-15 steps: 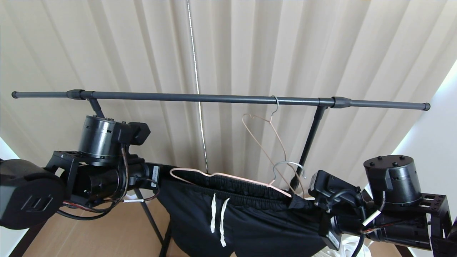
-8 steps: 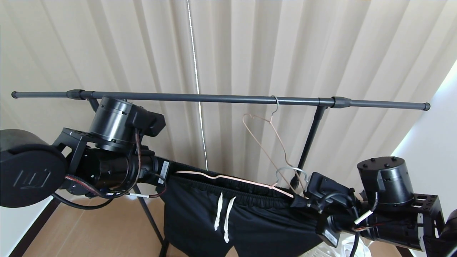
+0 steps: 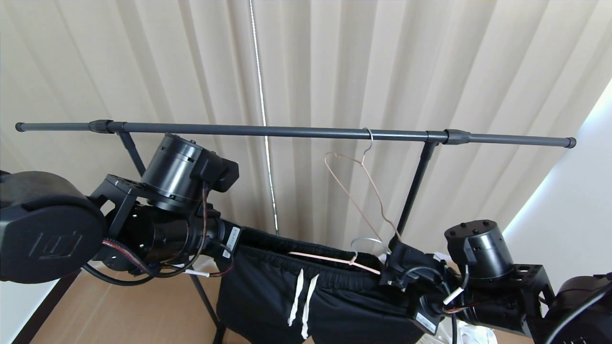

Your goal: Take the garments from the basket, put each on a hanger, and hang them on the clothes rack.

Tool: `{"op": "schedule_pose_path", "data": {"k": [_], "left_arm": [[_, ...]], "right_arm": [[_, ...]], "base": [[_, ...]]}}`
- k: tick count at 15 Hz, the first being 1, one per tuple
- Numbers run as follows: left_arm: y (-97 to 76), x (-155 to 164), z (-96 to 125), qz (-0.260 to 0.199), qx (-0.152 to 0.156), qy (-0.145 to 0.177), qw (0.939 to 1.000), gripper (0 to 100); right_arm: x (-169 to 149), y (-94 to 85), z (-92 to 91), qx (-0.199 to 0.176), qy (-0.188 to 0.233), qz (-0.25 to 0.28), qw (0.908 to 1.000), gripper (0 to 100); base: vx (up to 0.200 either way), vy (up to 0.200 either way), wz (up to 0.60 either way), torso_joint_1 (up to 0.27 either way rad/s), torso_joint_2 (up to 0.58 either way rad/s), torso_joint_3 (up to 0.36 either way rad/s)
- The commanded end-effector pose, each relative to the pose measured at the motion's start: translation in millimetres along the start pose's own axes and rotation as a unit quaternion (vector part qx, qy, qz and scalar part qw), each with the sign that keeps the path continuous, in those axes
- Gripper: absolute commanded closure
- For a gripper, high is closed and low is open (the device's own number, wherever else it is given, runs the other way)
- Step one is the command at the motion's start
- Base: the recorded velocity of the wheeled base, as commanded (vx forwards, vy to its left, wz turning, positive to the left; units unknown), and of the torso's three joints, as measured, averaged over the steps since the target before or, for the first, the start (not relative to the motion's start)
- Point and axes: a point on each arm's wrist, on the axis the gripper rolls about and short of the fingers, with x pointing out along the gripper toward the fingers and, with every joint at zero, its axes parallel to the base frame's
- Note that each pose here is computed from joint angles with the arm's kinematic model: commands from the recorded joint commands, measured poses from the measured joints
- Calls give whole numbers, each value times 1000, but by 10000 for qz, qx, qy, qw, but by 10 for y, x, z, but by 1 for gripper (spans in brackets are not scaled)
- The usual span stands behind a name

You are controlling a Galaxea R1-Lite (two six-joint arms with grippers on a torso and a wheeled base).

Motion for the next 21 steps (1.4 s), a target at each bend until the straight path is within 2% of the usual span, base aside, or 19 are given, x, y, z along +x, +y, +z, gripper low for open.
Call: {"op": "schedule_pose_path", "data": {"k": [1,4,7,9,16,19,21], "left_arm": [[-43,-7,0,-57,48,-8,10000,100],[-87,28,-15,-84,109,54,9999,100],[-137,36,-17,-145,161,61,9997,100],[-198,76,-24,-187,236,110,9995,100],[-335,164,23,-290,309,138,9990,100],[-372,129,74,-345,283,33,9990,100],[-371,123,89,-347,229,13,9991,100]], "right_arm": [[146,52,12,-15,144,83,9999,100],[137,89,87,224,34,82,9997,100],[123,107,165,260,-64,-7,9996,100],[125,188,224,344,-91,-21,9994,100],[90,293,324,435,-273,85,9986,100],[75,342,402,756,-483,142,9959,100],[82,362,442,842,-694,130,9939,100]], "base": [[0,0,0,0,0,0],[0,0,0,0,0,0],[0,0,0,0,0,0],[0,0,0,0,0,0],[0,0,0,0,0,0],[0,0,0,0,0,0],[0,0,0,0,0,0]]}}
